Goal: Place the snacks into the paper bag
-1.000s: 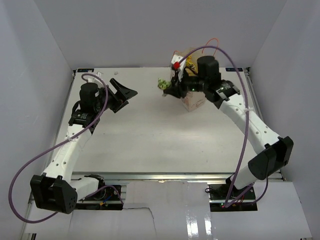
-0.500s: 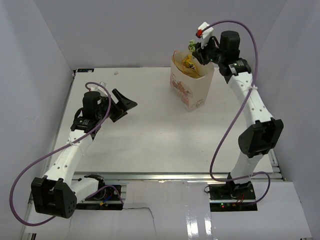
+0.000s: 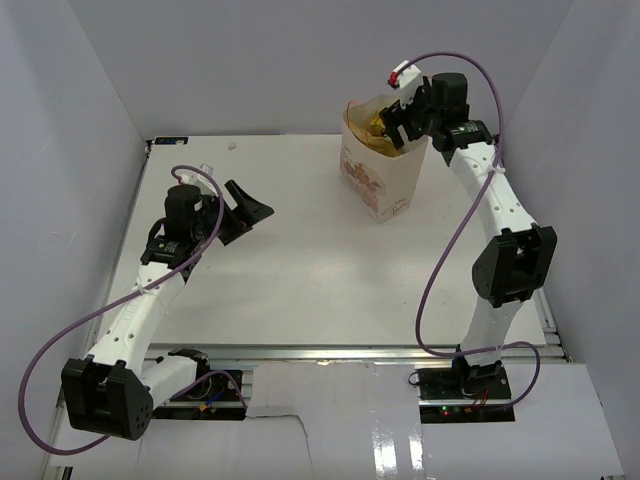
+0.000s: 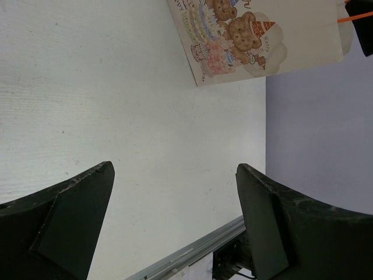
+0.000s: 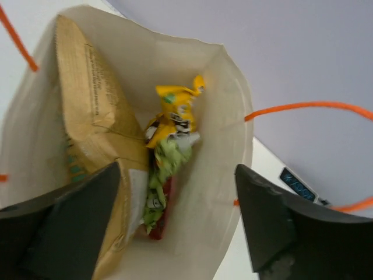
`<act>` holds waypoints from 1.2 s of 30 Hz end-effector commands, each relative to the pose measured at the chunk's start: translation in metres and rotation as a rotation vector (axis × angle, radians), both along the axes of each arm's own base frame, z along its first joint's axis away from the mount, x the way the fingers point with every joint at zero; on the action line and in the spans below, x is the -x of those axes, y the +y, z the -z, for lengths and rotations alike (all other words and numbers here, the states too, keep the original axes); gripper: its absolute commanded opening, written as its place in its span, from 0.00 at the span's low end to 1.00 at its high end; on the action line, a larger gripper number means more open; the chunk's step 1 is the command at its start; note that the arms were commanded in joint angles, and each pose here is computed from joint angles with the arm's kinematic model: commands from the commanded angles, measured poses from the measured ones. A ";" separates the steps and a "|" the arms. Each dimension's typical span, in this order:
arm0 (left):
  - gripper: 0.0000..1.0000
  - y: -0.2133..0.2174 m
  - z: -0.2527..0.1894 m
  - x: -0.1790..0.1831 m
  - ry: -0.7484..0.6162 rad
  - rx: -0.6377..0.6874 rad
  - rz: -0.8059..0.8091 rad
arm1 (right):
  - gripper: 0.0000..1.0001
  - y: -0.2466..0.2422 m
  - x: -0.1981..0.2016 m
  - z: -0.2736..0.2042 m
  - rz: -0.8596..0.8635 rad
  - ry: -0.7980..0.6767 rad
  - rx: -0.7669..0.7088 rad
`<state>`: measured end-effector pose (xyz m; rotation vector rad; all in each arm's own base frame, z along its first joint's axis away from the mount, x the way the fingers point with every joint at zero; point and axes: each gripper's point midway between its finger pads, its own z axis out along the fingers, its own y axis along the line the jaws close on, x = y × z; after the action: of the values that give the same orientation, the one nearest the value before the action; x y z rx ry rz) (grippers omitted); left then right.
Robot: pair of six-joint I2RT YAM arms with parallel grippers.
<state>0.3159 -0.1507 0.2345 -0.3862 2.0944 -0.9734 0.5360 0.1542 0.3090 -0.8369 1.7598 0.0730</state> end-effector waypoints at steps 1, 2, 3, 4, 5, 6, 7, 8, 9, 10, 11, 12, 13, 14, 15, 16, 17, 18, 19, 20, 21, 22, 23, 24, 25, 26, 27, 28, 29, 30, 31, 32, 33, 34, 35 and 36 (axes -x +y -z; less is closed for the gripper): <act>0.96 0.006 -0.015 -0.005 -0.061 -0.043 -0.007 | 0.89 -0.004 0.040 -0.074 -0.041 -0.074 -0.134; 0.96 0.008 -0.016 -0.006 -0.076 -0.069 -0.003 | 0.93 -0.004 0.049 -0.078 -0.077 -0.058 -0.174; 0.97 0.010 -0.023 -0.008 -0.091 -0.084 -0.005 | 0.98 -0.004 0.066 -0.094 -0.090 -0.062 -0.219; 0.98 0.013 -0.026 -0.010 -0.106 -0.103 -0.014 | 0.91 -0.006 0.075 -0.084 -0.094 -0.024 -0.238; 0.98 0.014 -0.029 -0.010 -0.131 -0.131 -0.008 | 0.90 -0.011 0.083 -0.082 -0.094 -0.007 -0.260; 0.98 0.017 -0.036 -0.012 -0.153 -0.146 -0.012 | 0.90 -0.016 0.099 -0.092 -0.074 -0.010 -0.296; 0.98 0.018 -0.040 -0.012 -0.169 -0.160 -0.014 | 0.90 -0.021 0.106 -0.070 -0.041 0.048 -0.309; 0.98 0.022 -0.042 -0.014 -0.190 -0.190 -0.020 | 0.90 -0.035 0.109 -0.063 0.025 0.066 -0.324; 0.98 0.024 -0.046 -0.015 -0.206 -0.203 -0.026 | 0.90 -0.040 0.125 -0.068 0.035 0.059 -0.341; 0.98 0.025 -0.046 -0.015 -0.212 -0.214 -0.030 | 0.90 -0.051 0.132 -0.038 0.073 0.123 -0.341; 0.98 0.029 -0.047 -0.016 -0.221 -0.228 -0.047 | 0.90 -0.060 0.138 -0.028 0.119 0.136 -0.338; 0.98 0.031 -0.047 -0.016 -0.230 -0.241 -0.052 | 0.90 -0.067 0.152 -0.030 0.146 0.117 -0.342; 0.98 0.032 -0.048 -0.016 -0.238 -0.245 -0.054 | 0.90 -0.074 0.159 -0.021 0.182 0.131 -0.341; 0.98 0.035 -0.050 -0.017 -0.246 -0.253 -0.069 | 0.90 -0.087 0.165 0.009 0.256 0.180 -0.330; 0.98 0.036 -0.054 -0.017 -0.260 -0.255 -0.074 | 0.90 -0.093 0.178 0.006 0.281 0.156 -0.331; 0.98 0.036 -0.060 -0.019 -0.279 -0.256 -0.078 | 0.90 -0.103 0.184 0.013 0.324 0.153 -0.321; 0.98 0.037 -0.065 -0.019 -0.295 -0.258 -0.083 | 0.90 -0.108 0.191 0.020 0.348 0.158 -0.316; 0.98 0.038 -0.071 -0.020 -0.316 -0.258 -0.090 | 0.90 -0.113 0.203 0.030 0.376 0.163 -0.315; 0.98 0.037 -0.076 -0.020 -0.332 -0.257 -0.088 | 0.90 -0.118 0.208 0.034 0.405 0.160 -0.316; 0.98 0.037 -0.080 -0.021 -0.347 -0.257 -0.087 | 0.90 -0.125 0.212 0.038 0.456 0.161 -0.324; 0.98 0.035 -0.082 -0.022 -0.356 -0.257 -0.080 | 0.90 -0.128 0.220 0.042 0.477 0.157 -0.328; 0.98 0.036 -0.082 -0.023 -0.355 -0.258 -0.079 | 0.90 -0.134 0.223 0.043 0.513 0.148 -0.327; 0.98 0.035 -0.081 -0.023 -0.352 -0.257 -0.074 | 0.90 -0.137 0.225 0.044 0.532 0.143 -0.330; 0.98 0.033 -0.078 -0.023 -0.343 -0.255 -0.066 | 0.90 -0.139 0.230 0.045 0.553 0.139 -0.346; 0.98 0.031 -0.075 -0.023 -0.333 -0.247 -0.055 | 0.90 -0.148 0.231 0.045 0.585 0.130 -0.352; 0.98 0.030 -0.071 -0.022 -0.318 -0.237 -0.052 | 0.90 -0.157 0.233 0.045 0.636 0.114 -0.341; 0.98 0.027 -0.070 -0.020 -0.313 -0.226 -0.043 | 0.90 -0.159 0.235 0.045 0.650 0.104 -0.344; 0.98 0.027 -0.069 -0.020 -0.308 -0.219 -0.040 | 0.90 -0.163 0.236 0.045 0.673 0.095 -0.340; 0.98 0.026 -0.068 -0.019 -0.300 -0.210 -0.041 | 0.90 -0.164 0.236 0.044 0.678 0.090 -0.339; 0.98 0.026 -0.069 -0.017 -0.302 -0.204 -0.041 | 0.90 -0.166 0.237 0.044 0.687 0.081 -0.337; 0.98 0.026 -0.068 -0.016 -0.301 -0.205 -0.041 | 0.90 -0.167 0.237 0.043 0.689 0.076 -0.338; 0.98 0.027 -0.069 -0.015 -0.302 -0.206 -0.044 | 0.90 -0.167 0.237 0.041 0.691 0.069 -0.339; 0.98 0.028 -0.069 -0.014 -0.301 -0.206 -0.049 | 0.90 -0.168 0.237 0.040 0.691 0.064 -0.339; 0.98 0.028 -0.070 -0.013 -0.305 -0.207 -0.050 | 0.90 -0.168 0.237 0.041 0.690 0.063 -0.336; 0.98 0.029 -0.073 -0.010 -0.312 -0.208 -0.054 | 0.90 -0.167 0.237 0.041 0.685 0.064 -0.334; 0.98 0.030 -0.070 -0.010 -0.305 -0.210 -0.057 | 0.90 -0.167 0.238 0.039 0.677 0.058 -0.331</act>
<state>0.3352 -0.1234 0.2902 -0.1822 1.9145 -0.7114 0.2954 -0.0070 0.2581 -0.0073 1.9890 -0.0350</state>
